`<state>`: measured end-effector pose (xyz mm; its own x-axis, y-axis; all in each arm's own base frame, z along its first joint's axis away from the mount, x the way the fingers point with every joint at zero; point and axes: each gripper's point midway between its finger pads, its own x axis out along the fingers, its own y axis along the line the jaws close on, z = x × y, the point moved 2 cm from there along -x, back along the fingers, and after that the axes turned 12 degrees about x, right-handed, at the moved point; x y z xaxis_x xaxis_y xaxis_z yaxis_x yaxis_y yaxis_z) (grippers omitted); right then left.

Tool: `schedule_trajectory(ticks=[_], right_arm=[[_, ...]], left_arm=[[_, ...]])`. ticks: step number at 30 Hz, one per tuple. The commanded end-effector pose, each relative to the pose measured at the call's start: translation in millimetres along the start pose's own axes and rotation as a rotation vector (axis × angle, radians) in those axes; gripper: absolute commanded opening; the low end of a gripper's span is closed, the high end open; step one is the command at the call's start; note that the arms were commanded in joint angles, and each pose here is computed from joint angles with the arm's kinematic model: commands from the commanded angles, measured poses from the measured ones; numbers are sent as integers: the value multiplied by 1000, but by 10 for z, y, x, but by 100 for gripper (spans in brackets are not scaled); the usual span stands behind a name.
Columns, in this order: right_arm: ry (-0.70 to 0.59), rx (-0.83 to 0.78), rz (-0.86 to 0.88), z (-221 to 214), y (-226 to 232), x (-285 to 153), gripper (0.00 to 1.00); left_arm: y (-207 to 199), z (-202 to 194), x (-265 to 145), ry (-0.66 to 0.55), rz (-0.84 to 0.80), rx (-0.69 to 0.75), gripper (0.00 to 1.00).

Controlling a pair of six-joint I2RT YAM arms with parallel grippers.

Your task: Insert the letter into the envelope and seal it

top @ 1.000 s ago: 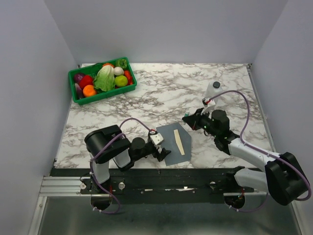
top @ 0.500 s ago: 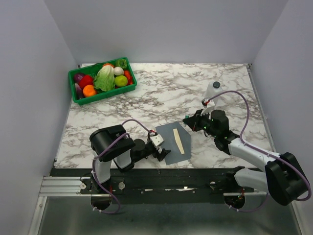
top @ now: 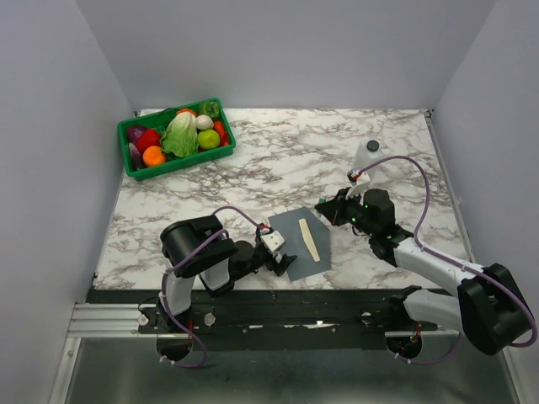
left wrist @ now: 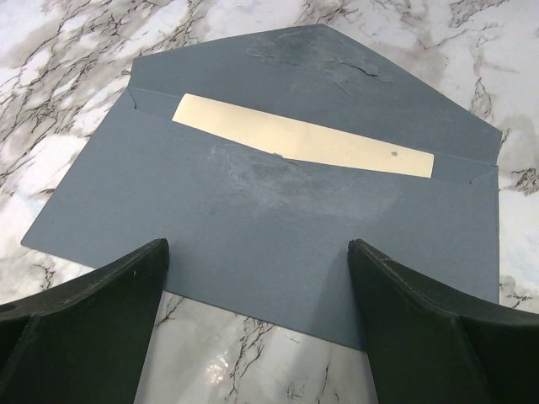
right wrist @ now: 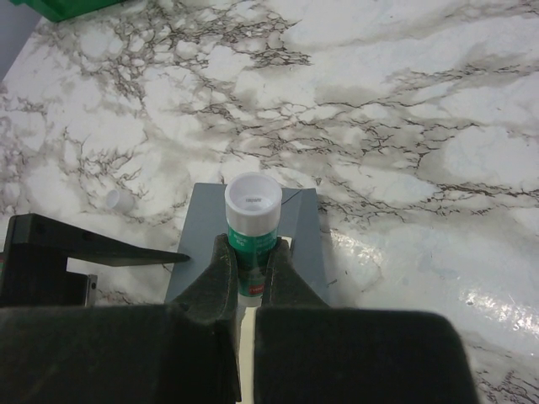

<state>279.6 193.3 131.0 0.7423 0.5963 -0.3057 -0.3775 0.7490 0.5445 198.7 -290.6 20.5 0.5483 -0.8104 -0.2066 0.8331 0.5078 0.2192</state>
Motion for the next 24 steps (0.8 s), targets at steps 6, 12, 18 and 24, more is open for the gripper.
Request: schedule_trajectory(ticks=[6, 12, 18, 24], right_arm=[[-43, -142, 150, 55, 328, 48, 1], [-40, -190, 65, -57, 254, 228, 1], [-170, -194, 62, -5, 225, 274, 1], [-218, -211, 51, -22, 255, 393, 1]], left_arm=[[105, 32, -37, -53, 67, 67, 94], [103, 3, -35, -45, 69, 61, 94], [114, -35, -26, -33, 80, 49, 94], [108, -63, -20, -27, 71, 48, 94]])
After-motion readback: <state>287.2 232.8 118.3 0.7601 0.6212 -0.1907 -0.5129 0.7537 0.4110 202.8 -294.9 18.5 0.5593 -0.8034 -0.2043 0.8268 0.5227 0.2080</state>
